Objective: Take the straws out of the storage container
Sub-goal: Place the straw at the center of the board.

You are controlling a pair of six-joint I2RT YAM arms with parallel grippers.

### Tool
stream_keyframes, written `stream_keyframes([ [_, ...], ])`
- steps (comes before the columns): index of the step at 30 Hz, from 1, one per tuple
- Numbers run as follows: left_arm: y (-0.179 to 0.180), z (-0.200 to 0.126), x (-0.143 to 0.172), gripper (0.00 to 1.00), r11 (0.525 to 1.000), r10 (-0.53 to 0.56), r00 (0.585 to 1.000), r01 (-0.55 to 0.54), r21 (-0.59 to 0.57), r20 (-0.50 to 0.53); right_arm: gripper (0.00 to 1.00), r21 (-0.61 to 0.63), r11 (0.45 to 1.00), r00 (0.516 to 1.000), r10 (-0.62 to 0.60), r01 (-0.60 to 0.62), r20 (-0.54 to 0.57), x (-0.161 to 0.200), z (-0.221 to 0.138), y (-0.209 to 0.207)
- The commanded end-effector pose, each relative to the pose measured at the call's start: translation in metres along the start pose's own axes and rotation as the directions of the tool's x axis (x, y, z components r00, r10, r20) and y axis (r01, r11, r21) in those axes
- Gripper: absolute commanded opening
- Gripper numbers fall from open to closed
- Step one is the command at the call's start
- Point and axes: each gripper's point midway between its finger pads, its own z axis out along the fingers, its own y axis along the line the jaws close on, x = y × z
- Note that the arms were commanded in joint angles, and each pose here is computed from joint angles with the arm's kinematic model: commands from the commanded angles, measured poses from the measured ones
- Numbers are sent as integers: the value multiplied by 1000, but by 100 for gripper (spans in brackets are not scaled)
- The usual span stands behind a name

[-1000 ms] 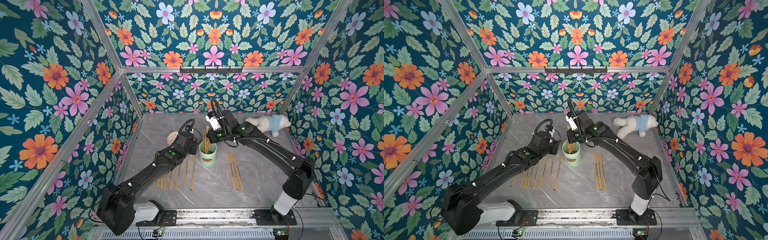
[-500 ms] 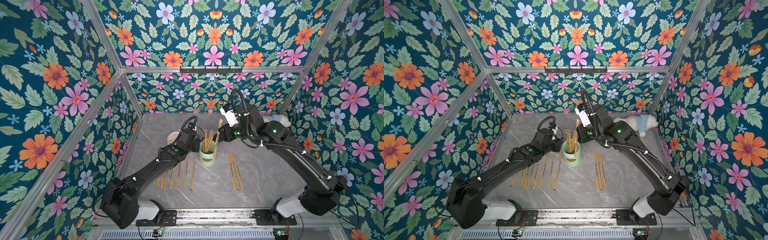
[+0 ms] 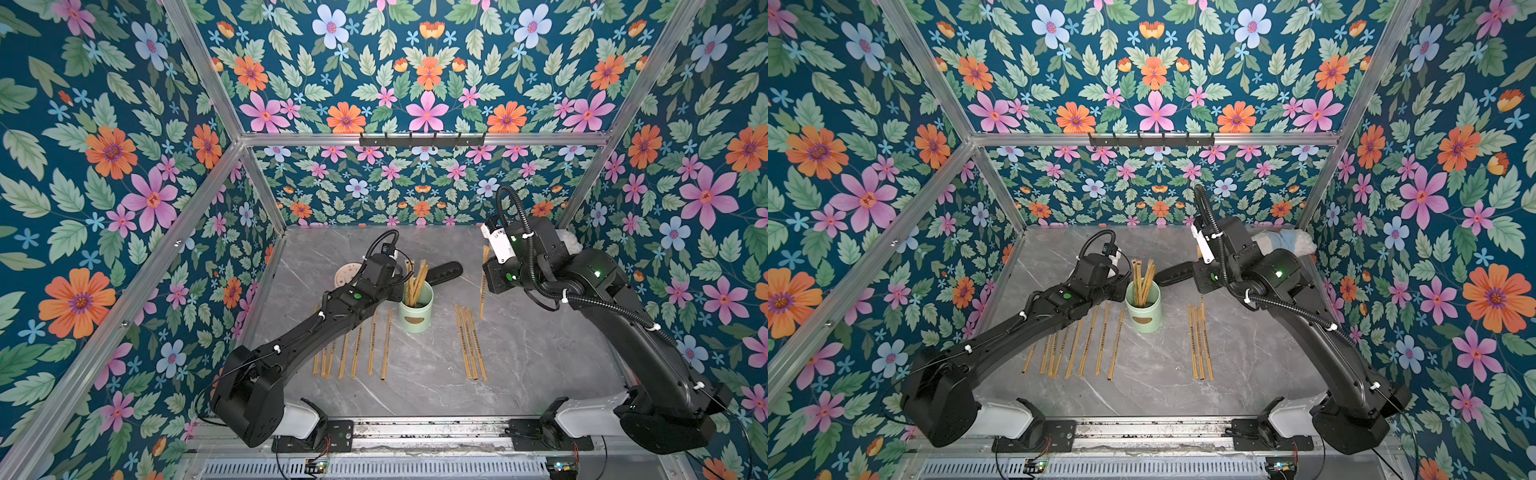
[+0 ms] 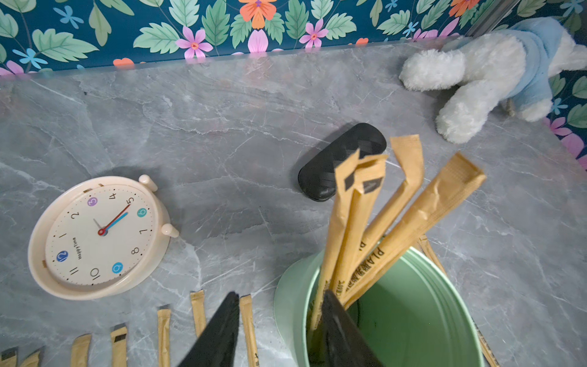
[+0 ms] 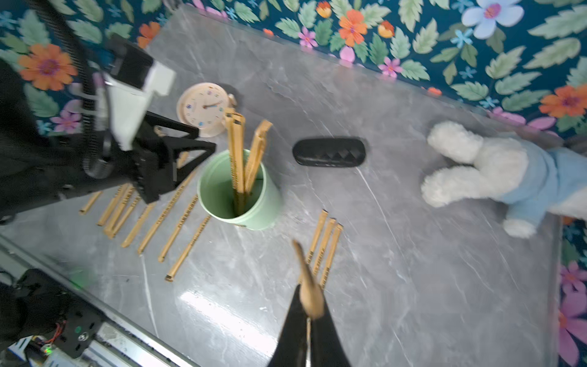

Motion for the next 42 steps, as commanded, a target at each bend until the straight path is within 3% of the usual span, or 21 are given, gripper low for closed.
stream_keyframes([
  [1,-4,2,-7,45,1000,-8,1000,7,21,19,7,60,996,989,75,-67,-127,32,5,-25],
  [8,-5,4,-7,45,1000,6,1000,-6,18,9,7,124,977,909,206,-172,-363,81,40,-54],
  [13,-3,6,-5,45,1000,9,1000,-9,9,3,6,161,969,817,245,-188,-521,113,68,-60],
  [20,-3,8,1,44,1000,10,1000,-10,11,-6,6,152,960,699,276,-236,-660,141,105,-58],
  [22,-2,8,1,44,1000,9,1000,-9,8,-4,7,151,960,644,270,-235,-716,153,123,-55],
  [30,1,7,7,44,1000,9,1000,-9,-2,-11,8,144,960,553,257,-240,-792,173,159,-51],
  [42,5,8,11,44,1000,14,1000,-15,-16,-17,9,152,957,496,259,-246,-829,187,199,-50],
])
